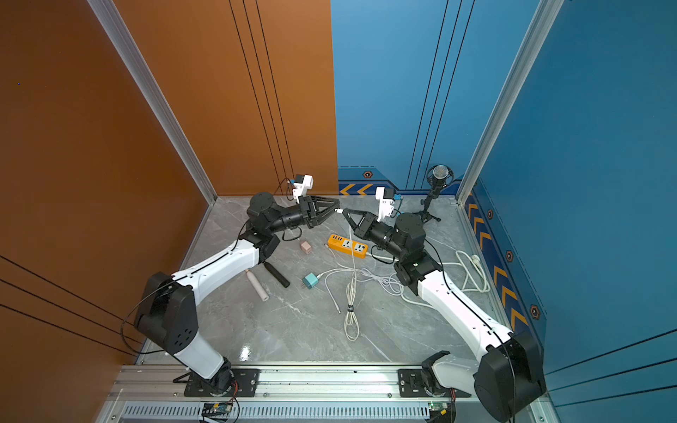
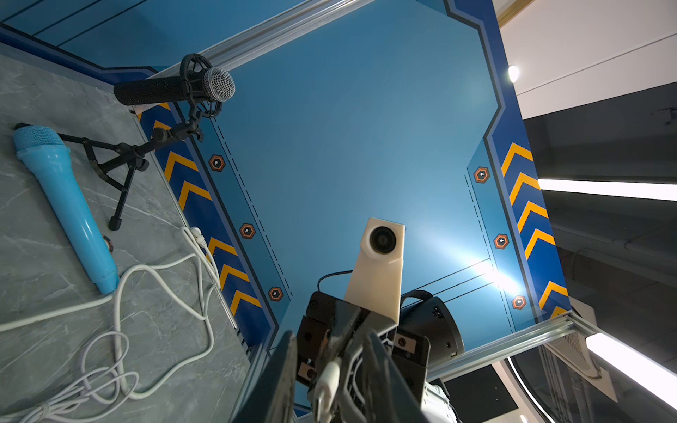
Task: Charge the electric toothbrush
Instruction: Adjust the charging cable.
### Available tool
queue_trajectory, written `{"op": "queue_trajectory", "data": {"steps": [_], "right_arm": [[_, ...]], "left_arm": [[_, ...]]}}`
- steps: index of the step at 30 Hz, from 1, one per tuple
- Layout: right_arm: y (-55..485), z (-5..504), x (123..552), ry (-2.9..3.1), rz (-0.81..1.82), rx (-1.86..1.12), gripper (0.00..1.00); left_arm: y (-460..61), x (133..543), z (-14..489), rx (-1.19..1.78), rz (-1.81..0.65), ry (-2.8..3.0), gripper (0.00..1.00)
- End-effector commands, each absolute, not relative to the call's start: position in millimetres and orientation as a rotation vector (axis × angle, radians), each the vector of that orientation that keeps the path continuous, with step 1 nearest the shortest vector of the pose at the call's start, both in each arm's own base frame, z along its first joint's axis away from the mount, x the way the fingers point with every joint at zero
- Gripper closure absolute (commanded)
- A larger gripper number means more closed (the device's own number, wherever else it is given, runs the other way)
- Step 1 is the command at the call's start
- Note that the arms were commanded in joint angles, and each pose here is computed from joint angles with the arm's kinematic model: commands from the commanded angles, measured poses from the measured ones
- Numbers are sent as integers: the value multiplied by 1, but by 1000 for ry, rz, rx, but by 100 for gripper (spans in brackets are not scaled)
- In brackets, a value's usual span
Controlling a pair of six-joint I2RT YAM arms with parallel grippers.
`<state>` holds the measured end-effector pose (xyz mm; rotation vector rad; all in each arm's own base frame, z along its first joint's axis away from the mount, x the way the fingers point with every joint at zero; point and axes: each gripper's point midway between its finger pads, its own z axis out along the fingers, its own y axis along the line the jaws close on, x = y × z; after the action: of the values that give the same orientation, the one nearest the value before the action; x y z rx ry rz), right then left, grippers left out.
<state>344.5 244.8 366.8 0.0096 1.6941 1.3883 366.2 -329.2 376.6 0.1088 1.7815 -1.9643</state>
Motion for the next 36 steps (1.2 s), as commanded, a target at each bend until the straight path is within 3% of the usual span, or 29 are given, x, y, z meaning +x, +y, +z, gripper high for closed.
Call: {"op": "queue_trajectory", "data": {"steps": [1,7,11,20,31,36], "right_arm": [[241,389,346,1634,1374,-10,100],[240,389,348,1632,1364,-8,100],[241,383,350,1651,1366,2,100],[245,389,340,1655,1463,10,86],[250,395,343,1634,1531,24,85],[250,395,344,1628,1543,31,91]], "left_arm": [[-332,352,395,189,-1988,1733,72],[-334,347,397,198,-2002,1736,78],[-333,344,402,207,-2001,1724,100],[-333,349,398,221,-1964,1711,100],[-335,346,402,238,-1961,1697,100],[-335,345,404,245,-1962,1692,100]]}}
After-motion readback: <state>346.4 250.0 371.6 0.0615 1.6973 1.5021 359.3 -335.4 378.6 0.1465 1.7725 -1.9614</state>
